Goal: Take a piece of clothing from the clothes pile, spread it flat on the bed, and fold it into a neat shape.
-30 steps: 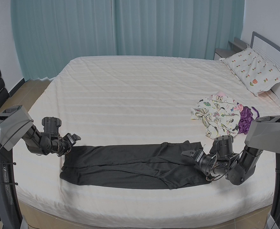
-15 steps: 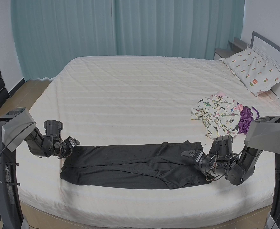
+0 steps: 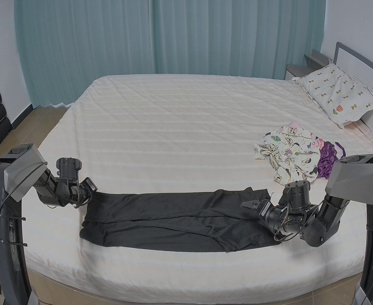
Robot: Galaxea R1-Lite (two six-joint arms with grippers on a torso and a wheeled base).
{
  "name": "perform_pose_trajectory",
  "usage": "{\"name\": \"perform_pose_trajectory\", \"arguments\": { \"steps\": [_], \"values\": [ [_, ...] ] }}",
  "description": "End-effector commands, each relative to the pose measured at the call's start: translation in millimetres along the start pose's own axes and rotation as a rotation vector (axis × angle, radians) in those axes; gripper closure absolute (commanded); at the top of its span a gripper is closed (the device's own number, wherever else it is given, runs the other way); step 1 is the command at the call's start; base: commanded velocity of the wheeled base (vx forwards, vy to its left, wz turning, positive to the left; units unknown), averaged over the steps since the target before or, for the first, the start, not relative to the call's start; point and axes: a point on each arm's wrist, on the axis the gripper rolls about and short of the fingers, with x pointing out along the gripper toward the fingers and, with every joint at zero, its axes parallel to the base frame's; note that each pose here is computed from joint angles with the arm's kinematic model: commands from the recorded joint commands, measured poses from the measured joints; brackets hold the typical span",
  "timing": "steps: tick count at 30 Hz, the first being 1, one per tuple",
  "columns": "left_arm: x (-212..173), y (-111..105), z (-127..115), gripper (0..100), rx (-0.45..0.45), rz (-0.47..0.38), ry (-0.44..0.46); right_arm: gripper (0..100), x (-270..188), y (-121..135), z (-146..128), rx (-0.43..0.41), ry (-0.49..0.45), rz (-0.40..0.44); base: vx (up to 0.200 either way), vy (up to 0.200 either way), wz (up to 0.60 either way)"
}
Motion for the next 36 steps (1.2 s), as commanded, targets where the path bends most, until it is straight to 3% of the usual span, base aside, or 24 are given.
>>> {"name": "perform_pose_trajectory", "arguments": {
  "steps": [1, 18, 19, 26, 31, 32, 36],
  "values": [
    [2, -4, 5, 100, -0.032, -0.016, -0.019, 0, 0, 0, 0, 0.0, 0.001, -0.001, 0.0, 0.0, 0.0],
    [12, 2, 9, 100, -0.049, -0.033, -0.02, 0, 0, -1, -1, 0.0, 0.002, -0.002, 0.0, 0.0, 0.0],
    [12, 1, 9, 0, -0.048, -0.038, -0.017, 0, 0, -1, -1, 0.0, 0.002, -0.002, 0.0, 0.0, 0.0],
    [-5, 2, 21, 0, -0.094, -0.078, -0.01, 0, 0, -1, -1, 0.0, 0.004, -0.002, 0.0, 0.0, 0.0],
    [-31, 3, 19, 0, -0.089, -0.152, 0.068, 0, 0, -1, -1, 0.002, 0.004, -0.002, 0.0, 0.0, 0.0],
    [-40, 5, 13, 0, -0.071, -0.199, 0.127, 0, -1, -1, -1, 0.002, 0.004, -0.002, 0.0, 0.0, 0.0],
    [-43, 14, 1, 0, 0.028, -0.203, 0.168, 0, -1, -1, -1, 0.002, 0.004, -0.002, 0.0, 0.0, 0.0]
  ]
}}
